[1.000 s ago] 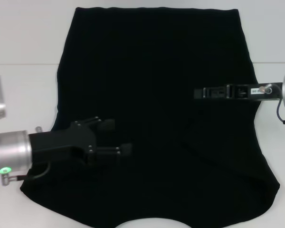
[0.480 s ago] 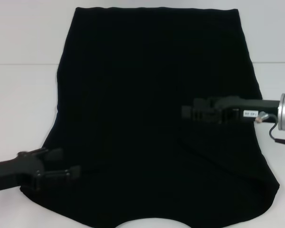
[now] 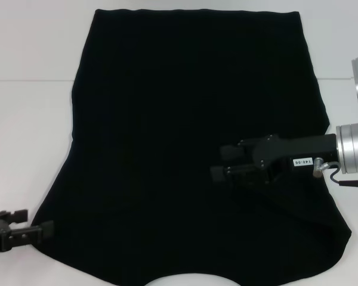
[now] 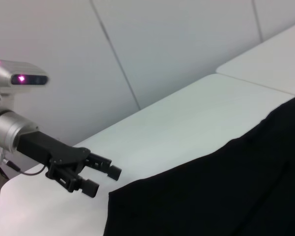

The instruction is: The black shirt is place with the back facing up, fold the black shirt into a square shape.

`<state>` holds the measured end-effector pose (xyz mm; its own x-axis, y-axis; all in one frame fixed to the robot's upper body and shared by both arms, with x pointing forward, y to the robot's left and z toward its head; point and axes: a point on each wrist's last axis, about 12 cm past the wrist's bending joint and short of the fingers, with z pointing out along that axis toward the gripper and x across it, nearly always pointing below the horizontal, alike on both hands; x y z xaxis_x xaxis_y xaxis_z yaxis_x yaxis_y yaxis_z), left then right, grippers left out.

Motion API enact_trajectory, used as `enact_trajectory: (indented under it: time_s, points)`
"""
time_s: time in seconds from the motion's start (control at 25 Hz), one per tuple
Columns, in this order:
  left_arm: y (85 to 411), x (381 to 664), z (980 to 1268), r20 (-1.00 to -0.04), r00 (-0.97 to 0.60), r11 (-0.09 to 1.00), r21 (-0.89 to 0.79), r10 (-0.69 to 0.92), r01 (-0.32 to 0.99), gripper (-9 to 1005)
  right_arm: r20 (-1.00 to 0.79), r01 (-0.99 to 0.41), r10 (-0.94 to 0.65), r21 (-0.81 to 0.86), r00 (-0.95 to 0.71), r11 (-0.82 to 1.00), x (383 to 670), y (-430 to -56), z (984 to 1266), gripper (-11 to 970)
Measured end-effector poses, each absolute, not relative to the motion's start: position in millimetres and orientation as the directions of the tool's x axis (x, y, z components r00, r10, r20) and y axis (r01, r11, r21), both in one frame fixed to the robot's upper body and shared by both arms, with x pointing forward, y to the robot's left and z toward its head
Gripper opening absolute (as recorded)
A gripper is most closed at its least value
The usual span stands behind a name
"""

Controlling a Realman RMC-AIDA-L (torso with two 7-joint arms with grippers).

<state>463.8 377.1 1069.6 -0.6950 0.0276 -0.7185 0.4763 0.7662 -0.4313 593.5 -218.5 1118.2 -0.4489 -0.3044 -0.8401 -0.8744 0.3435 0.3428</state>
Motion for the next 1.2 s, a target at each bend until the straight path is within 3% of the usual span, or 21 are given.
enact_trajectory:
  time_s: [0.24,0.6,1.2]
  points:
    - [385,461,1062,-0.687,-0.726,0.808,-0.419,0.015,0.413,949,-0.845,-0.874,-0.299,0.333,-0.443,0.353,598,-219,1123,733]
    - [376,466,1060,-0.656,-0.752,0.779,-0.441,0.060,0.446,948,-0.847,-0.869,-0.286,0.338,-0.448,0.360,600,-222,1125,733]
    - [361,483,1062,-0.660,-0.741,0.752,-0.424,0.125,0.504,820,-0.851,-0.866,-0.270,0.341,-0.450,0.366,600,-223,1126,734]
